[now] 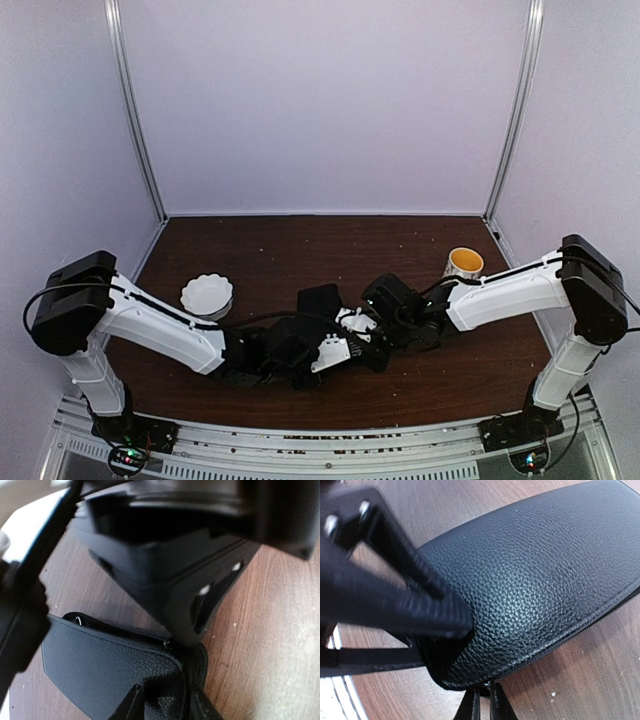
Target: Sort the hair-cutting tools
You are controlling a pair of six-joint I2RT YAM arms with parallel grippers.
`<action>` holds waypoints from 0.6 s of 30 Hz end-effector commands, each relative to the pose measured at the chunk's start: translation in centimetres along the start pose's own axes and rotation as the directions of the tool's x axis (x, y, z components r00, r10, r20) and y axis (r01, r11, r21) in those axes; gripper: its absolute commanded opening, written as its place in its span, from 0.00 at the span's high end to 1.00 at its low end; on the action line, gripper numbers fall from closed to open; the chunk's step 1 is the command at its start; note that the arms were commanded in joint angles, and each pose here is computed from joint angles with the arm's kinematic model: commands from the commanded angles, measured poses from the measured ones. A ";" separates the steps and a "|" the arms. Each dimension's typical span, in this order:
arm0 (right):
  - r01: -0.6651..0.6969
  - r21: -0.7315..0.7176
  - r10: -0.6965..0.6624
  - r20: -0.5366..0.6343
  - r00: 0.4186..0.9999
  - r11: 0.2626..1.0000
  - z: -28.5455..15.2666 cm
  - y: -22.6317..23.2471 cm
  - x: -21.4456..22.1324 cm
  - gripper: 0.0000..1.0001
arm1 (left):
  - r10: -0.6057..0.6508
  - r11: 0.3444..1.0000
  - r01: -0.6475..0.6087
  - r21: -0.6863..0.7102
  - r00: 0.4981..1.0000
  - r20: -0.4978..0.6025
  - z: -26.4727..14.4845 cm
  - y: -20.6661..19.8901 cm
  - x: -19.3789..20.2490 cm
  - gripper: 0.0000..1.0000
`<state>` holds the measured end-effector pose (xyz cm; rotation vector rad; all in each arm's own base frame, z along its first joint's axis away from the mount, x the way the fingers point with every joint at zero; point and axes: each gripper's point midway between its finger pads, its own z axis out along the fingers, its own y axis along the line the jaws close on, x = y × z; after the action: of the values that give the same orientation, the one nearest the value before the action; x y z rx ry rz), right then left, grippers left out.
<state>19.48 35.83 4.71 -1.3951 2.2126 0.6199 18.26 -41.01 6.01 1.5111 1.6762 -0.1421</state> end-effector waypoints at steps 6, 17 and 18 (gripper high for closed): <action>-0.002 -0.016 0.002 0.022 1.000 1.000 0.0 0.2 -1.0 1.00 | 0.059 0.996 -0.061 -0.068 0.998 -0.034 0.7 0.3 -0.2 0.87; 0.037 0.133 -0.031 -0.046 0.998 0.990 -0.9 -5.7 -1.4 1.00 | 0.094 0.990 -0.096 0.105 0.995 0.024 -1.2 -2.7 0.1 1.00; 0.036 0.144 -0.029 -0.055 0.998 0.989 -0.6 -6.6 -1.6 1.00 | 0.094 0.988 -0.097 0.122 0.995 0.028 -1.4 -3.0 0.2 1.00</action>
<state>21.80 34.69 4.69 -1.4159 2.2409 0.5308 17.31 -41.36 5.95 1.5750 1.6153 -0.1006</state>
